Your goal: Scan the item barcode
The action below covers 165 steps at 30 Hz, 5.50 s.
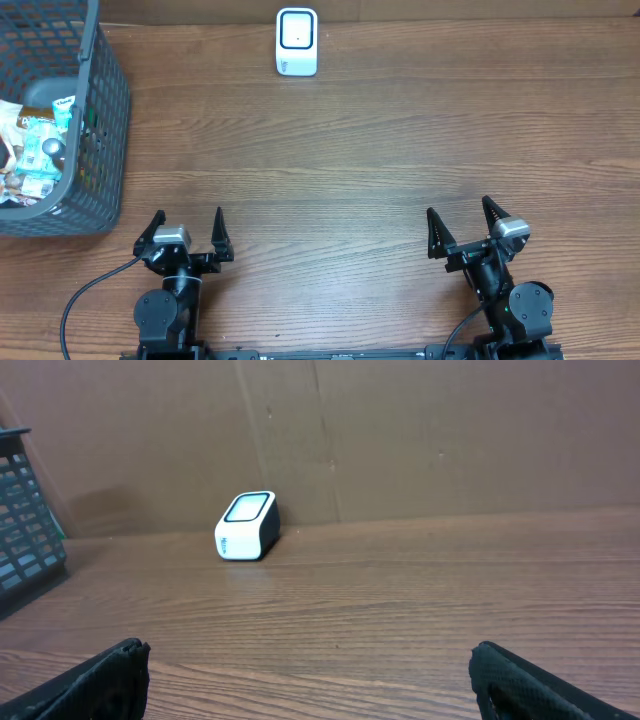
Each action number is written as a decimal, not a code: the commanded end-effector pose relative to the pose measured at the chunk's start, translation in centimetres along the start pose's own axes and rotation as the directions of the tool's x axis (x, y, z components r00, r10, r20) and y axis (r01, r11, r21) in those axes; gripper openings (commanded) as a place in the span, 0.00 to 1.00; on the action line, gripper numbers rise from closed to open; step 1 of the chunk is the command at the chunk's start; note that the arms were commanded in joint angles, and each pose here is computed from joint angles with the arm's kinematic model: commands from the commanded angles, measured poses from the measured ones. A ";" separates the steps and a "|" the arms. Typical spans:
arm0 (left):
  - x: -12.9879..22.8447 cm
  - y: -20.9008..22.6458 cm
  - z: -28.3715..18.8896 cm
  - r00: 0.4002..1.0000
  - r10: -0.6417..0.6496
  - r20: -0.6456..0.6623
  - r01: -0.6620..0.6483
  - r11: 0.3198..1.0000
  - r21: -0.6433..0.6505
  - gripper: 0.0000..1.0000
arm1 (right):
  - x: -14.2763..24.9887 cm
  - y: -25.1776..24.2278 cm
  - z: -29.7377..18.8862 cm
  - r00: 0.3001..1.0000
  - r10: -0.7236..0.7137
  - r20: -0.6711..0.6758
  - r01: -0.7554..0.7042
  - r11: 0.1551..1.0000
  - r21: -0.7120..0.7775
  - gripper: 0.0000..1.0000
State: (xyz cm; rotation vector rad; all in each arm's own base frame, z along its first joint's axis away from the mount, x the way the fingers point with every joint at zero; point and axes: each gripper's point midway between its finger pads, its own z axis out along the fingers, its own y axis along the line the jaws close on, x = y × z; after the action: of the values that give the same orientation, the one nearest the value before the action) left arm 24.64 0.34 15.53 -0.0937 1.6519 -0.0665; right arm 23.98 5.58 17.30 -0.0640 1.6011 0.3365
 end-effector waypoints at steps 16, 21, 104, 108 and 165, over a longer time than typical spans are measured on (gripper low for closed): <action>-12.6 -3.9 -3.7 0.927 0.076 0.366 -0.139 0.979 0.148 1.00 | 0.2 -0.1 0.0 1.000 -0.003 0.002 0.003 1.000 0.005 1.00; -21.6 -3.8 -8.2 0.898 0.075 0.433 -0.126 0.988 0.090 1.00 | 0.2 -0.1 0.0 1.000 -0.004 0.002 0.004 1.000 0.005 1.00; -0.3 24.5 13.8 0.232 -0.360 -0.904 -0.044 0.924 -0.379 0.82 | 0.2 -0.1 0.0 1.000 -0.004 0.002 0.004 1.000 0.005 1.00; 0.0 24.6 14.3 0.239 -0.360 -0.902 -0.035 0.925 -0.378 0.73 | 0.2 -0.1 0.0 1.000 -0.004 0.002 0.004 1.000 0.005 1.00; -26.5 -8.3 11.4 0.725 -0.265 -0.636 0.256 0.961 -0.108 0.39 | 0.2 -0.1 0.0 1.000 -0.003 0.002 0.003 1.000 0.005 1.00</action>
State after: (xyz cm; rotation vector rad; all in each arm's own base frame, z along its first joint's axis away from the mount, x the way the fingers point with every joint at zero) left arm 37.87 -4.31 42.47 -0.2535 2.3176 -0.4121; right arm 23.98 5.57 17.32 -0.0640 1.6003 0.3359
